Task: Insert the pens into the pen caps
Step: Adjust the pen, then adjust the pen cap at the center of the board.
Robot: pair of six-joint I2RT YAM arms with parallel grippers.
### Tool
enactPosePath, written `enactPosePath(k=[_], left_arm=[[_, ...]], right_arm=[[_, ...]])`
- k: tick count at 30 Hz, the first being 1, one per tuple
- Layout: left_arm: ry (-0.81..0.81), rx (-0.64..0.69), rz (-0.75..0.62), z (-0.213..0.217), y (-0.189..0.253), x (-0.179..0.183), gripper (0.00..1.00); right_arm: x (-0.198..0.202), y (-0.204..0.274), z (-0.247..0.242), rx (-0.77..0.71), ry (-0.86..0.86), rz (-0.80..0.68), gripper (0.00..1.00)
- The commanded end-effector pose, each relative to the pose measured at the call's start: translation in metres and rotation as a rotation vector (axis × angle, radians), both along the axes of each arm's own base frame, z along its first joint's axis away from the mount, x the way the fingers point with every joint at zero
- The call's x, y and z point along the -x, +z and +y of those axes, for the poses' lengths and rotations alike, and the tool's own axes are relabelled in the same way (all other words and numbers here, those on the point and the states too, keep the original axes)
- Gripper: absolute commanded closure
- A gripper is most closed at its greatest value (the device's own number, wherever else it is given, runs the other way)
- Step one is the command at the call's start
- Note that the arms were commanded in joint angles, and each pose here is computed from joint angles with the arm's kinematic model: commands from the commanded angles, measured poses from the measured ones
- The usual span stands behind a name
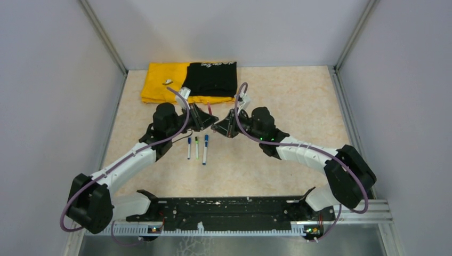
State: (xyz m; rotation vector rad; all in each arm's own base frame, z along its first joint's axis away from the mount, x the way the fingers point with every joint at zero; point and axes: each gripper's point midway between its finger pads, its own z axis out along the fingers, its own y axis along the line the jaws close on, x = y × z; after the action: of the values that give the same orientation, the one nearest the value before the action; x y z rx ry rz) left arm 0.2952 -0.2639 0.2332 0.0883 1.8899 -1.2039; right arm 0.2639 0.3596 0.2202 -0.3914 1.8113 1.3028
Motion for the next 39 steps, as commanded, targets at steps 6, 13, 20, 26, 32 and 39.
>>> enactPosePath(k=[6,13,20,26,32,39], left_arm=[[0.085,-0.188,-0.111,0.022,0.014,-0.020,1.00],[0.233,-0.444,-0.199,0.072,0.008,-0.023,1.00],[0.356,-0.576,-0.244,0.114,0.010,-0.012,1.00],[0.456,-0.581,-0.232,0.138,0.014,-0.001,1.00],[0.485,-0.590,-0.210,0.148,0.009,0.008,1.00],[0.524,-0.595,-0.214,0.158,0.012,0.013,1.00]], right_arm=[[-0.008,0.020,-0.010,0.099,-0.040,-0.122,0.64],[-0.033,-0.013,-0.039,0.338,-0.160,-0.088,0.59],[-0.057,-0.061,-0.038,0.549,-0.125,0.007,0.58],[-0.080,-0.086,-0.023,0.654,-0.054,-0.003,0.57],[-0.100,-0.114,-0.007,0.742,0.023,-0.010,0.55],[-0.113,-0.138,-0.001,0.821,0.073,-0.022,0.55]])
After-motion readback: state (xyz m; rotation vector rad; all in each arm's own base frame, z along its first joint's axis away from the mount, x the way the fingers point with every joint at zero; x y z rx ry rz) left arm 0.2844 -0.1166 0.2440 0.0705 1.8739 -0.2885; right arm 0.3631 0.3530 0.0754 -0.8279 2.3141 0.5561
